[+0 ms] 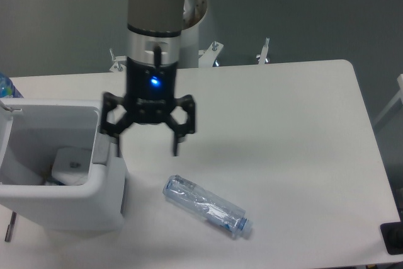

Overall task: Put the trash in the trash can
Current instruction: 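Move the open gripper from the bin to the plastic bottle, then lower the gripper onto the bottle's cap end and close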

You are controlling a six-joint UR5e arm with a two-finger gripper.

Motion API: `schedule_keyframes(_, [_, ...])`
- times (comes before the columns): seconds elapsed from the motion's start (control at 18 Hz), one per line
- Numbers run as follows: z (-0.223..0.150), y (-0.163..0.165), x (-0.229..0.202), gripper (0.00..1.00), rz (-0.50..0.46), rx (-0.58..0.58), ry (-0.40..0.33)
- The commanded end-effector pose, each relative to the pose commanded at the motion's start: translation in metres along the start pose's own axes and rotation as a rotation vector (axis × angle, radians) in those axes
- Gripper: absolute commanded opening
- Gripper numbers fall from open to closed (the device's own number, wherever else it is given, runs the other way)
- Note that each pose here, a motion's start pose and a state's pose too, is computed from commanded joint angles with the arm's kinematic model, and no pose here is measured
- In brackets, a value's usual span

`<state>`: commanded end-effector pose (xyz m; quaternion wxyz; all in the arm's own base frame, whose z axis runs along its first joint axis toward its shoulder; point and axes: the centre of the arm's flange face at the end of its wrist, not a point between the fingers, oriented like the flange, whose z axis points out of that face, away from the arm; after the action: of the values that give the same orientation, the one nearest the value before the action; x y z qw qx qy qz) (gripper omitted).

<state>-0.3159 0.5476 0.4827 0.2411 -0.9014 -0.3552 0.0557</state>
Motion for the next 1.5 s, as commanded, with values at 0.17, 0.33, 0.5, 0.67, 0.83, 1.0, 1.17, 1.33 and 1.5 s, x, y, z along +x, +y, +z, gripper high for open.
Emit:
schedule_keyframes(0.17, [0.037, -0.002, -0.026, 1.00, -0.069, -0.049, -0.012])
schedule_keyframes(0.33, [0.081, -0.006, -0.037, 1.00, -0.125, -0.097, -0.018])
schedule_keyframes(0.5, [0.129, -0.019, -0.072, 1.00, -0.252, -0.137, -0.047])
schedule_keyframes(0.67, [0.164, -0.013, -0.098, 1.00, -0.288, -0.184, -0.080])
schedule_keyframes(0.83, [0.188, -0.009, -0.118, 1.00, -0.318, -0.213, -0.088])
schedule_keyframes(1.0, [0.220, -0.013, -0.125, 1.00, -0.352, -0.236, -0.107])
schedule_keyframes(1.17, [0.233, -0.015, -0.127, 1.00, -0.382, -0.242, -0.112])
schedule_keyframes(1.33, [0.246, -0.011, -0.129, 1.00, -0.408, -0.258, -0.112])
schedule_keyframes(1.5, [0.266, -0.007, -0.132, 1.00, -0.438, -0.279, -0.122])
